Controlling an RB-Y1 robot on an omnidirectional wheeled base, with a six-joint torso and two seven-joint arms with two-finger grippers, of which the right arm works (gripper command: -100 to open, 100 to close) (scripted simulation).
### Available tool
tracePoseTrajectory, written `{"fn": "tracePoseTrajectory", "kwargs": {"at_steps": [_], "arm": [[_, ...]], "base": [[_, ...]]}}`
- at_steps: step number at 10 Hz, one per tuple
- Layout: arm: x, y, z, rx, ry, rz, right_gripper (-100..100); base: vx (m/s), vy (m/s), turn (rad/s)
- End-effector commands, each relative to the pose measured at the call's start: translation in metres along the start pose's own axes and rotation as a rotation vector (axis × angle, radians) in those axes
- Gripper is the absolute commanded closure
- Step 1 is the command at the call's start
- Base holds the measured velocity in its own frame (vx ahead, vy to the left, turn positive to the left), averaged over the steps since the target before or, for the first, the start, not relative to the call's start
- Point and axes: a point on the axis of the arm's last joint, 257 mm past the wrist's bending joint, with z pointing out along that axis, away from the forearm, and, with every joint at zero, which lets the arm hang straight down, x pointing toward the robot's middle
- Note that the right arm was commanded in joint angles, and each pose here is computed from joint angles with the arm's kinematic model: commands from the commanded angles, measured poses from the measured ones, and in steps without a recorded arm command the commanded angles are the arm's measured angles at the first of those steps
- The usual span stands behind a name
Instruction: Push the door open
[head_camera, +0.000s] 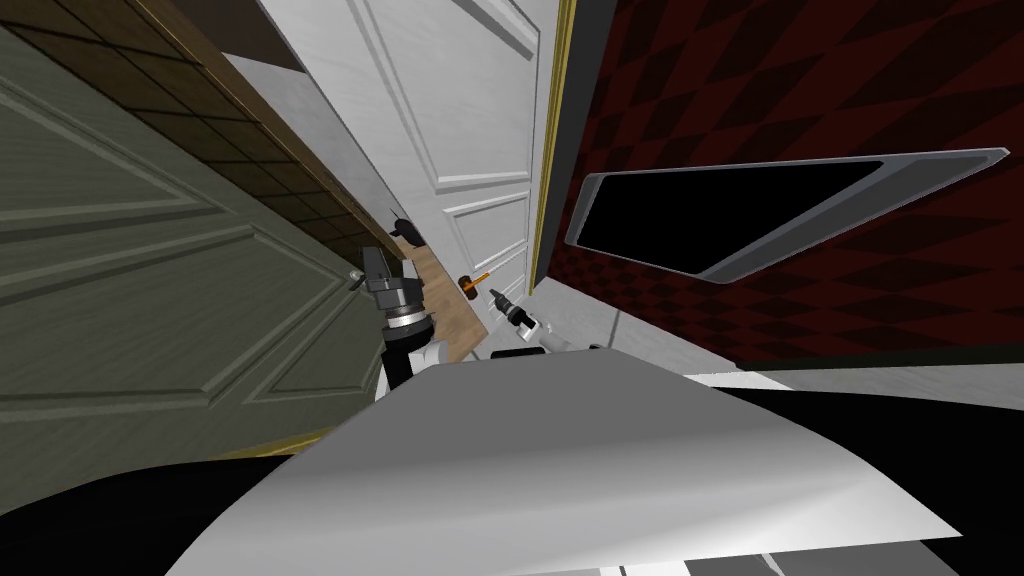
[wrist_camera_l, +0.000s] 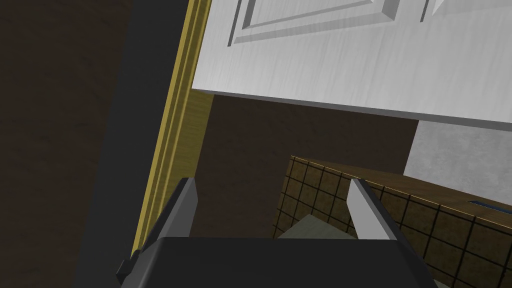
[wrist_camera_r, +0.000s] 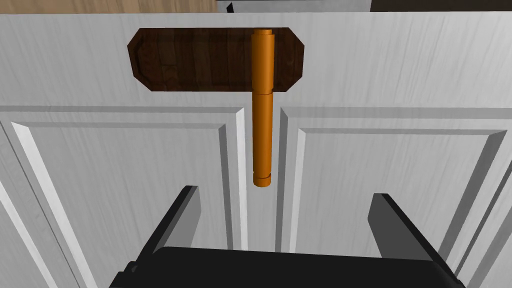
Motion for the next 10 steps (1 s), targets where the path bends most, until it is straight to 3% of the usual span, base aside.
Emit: {"fn": "tracePoseTrajectory", "kwargs": {"at_steps": [1, 5, 10], "arm": [[0.004, -0.008, 0.0020, 0.019, 0.015, -0.005, -100], [-0.001, -0.012, 0.0021, 0.027, 0.009, -0.012, -100], [-0.006, -0.013, 0.0050, 0.029, -0.008, -0.010, -100]], "base": [[0.139, 0.074, -0.073], [0.110, 0.075, -0.002], [0.155, 0.145, 0.034]]}}
